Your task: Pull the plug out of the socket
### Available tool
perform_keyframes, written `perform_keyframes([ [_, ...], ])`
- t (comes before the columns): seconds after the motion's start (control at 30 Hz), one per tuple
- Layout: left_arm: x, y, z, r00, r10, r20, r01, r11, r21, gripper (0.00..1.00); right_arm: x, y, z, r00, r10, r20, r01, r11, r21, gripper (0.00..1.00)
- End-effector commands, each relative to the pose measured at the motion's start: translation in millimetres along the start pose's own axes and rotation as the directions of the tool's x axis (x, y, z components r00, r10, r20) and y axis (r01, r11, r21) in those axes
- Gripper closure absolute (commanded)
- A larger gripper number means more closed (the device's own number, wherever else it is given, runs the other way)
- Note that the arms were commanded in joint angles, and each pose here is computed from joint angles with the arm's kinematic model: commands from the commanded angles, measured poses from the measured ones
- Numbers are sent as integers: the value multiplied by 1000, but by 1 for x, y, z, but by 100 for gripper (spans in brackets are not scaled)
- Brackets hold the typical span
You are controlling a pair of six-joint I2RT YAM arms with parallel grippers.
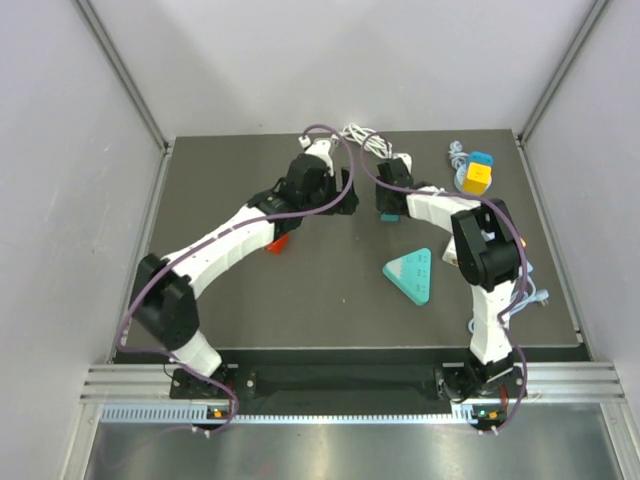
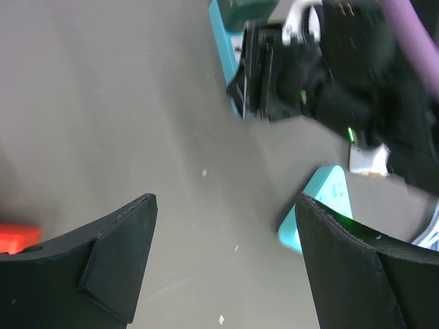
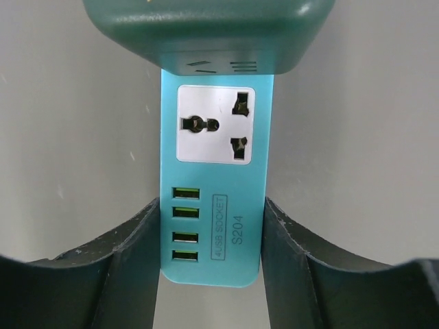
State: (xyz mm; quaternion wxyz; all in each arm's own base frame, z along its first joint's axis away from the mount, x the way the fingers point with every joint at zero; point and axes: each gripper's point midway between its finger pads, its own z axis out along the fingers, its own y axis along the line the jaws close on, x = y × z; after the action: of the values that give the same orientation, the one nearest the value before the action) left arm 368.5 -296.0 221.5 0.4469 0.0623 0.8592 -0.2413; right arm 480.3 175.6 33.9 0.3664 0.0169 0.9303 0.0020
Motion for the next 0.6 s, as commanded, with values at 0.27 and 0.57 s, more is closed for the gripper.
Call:
perform_keyframes([
  [0.27, -26, -14, 86, 994, -94, -56, 94, 996, -8, 15, -12, -13, -40, 993, -84, 81, 87, 996, -33, 65],
  [0.57, -34, -13, 136, 980, -191, -62, 195, 979, 61, 10, -12, -25, -70, 995, 79, 64, -62, 971, -230, 0],
])
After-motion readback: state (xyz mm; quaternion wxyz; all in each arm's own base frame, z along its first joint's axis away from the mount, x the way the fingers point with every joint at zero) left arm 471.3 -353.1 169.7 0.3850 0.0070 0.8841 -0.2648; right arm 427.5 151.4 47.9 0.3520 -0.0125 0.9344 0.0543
